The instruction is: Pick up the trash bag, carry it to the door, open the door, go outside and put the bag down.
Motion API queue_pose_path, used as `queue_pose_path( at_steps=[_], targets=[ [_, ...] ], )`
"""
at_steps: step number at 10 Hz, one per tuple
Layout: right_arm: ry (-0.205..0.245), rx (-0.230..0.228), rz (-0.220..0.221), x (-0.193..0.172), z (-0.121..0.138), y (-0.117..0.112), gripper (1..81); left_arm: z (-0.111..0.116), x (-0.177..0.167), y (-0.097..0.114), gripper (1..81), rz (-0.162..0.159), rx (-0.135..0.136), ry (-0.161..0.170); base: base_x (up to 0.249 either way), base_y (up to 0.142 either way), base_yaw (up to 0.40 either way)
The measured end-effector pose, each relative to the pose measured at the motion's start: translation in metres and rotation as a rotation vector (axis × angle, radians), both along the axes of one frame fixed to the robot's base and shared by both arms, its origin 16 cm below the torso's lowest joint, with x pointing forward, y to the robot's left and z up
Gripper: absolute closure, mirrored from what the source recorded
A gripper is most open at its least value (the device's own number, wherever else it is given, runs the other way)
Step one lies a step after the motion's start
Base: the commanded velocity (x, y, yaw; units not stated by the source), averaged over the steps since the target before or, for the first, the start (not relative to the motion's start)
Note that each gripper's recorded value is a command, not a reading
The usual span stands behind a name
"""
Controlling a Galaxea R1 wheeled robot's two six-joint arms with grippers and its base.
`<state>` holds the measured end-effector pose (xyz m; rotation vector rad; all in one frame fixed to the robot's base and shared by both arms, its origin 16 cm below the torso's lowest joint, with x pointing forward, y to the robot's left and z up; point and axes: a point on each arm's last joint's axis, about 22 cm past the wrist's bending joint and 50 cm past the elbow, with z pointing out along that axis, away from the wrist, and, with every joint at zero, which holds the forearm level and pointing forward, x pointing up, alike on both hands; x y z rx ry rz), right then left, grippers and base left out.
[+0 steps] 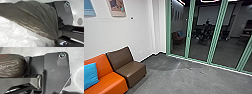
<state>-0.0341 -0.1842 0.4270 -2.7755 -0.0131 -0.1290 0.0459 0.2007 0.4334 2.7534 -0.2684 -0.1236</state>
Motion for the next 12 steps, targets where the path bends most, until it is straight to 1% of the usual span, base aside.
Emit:
queue_pose_path(
  at_steps=[4,5,7,8,12],
  targets=[
    [-0.003,0.045,0.001,0.002,0.003,0.042,1.0,0.0,0.0,0.0,81.1,0.0,0.0,-0.001,0.0,0.0,-0.388],
    [-0.003,0.039,0.001,0.002,0.002,0.041,1.0,0.0,0.0,0.0,81.1,0.0,0.0,-0.001,0.0,0.0,-0.388],
    [-0.002,0.011,0.001,0.001,-0.001,0.026,1.0,0.0,0.0,-0.001,81.1,0.0,-0.001,-0.001,0.0,0.0,-0.388],
    [-0.001,0.006,0.002,0.001,-0.002,0.024,1.0,0.0,0.0,-0.001,81.1,0.0,-0.001,-0.001,0.0,0.0,-0.388],
    [-0.001,0.009,0.003,0.001,-0.001,0.026,1.0,0.0,0.0,-0.002,81.1,-0.001,-0.003,0.0,0.0,0.0,-0.388]
  ],
)
